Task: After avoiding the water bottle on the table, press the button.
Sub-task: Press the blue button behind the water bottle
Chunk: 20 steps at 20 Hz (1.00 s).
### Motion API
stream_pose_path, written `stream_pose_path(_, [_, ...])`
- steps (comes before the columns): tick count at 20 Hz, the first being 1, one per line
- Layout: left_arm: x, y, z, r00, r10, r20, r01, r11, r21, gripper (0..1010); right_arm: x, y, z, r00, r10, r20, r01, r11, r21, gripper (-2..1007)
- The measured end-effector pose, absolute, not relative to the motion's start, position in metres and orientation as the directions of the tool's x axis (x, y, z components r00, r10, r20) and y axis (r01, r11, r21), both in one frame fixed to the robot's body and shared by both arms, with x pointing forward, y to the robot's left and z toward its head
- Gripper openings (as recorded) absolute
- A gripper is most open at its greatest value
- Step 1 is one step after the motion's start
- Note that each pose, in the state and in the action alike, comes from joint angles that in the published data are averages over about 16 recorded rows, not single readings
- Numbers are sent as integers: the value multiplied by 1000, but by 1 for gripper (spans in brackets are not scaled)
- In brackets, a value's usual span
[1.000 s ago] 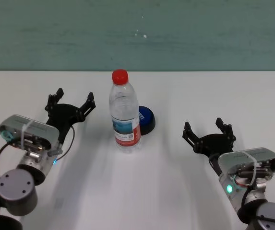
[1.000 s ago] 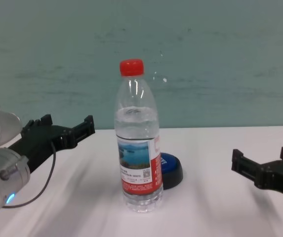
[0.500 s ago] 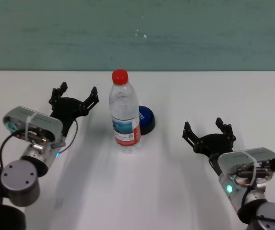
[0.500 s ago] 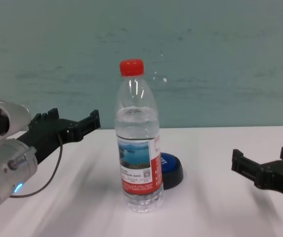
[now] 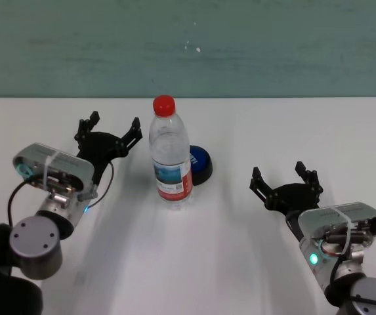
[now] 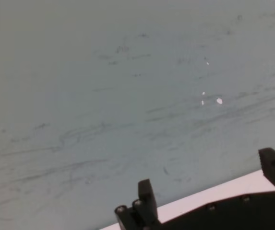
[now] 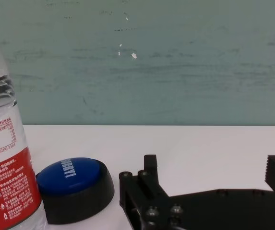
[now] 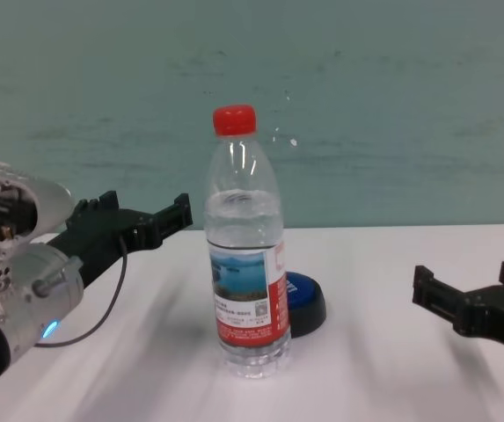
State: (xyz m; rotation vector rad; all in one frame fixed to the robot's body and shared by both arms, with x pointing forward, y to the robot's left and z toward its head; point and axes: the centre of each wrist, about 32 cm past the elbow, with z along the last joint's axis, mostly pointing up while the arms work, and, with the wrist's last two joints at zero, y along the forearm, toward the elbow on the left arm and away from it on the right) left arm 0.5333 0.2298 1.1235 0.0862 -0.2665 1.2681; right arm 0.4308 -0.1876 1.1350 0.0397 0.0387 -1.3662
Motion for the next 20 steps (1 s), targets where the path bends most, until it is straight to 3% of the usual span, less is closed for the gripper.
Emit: stream_pose_path(20, [535, 226, 1123, 266, 933, 241, -954, 291, -77, 1010, 431, -188, 1135, 203, -978, -51, 979, 203, 6, 1004])
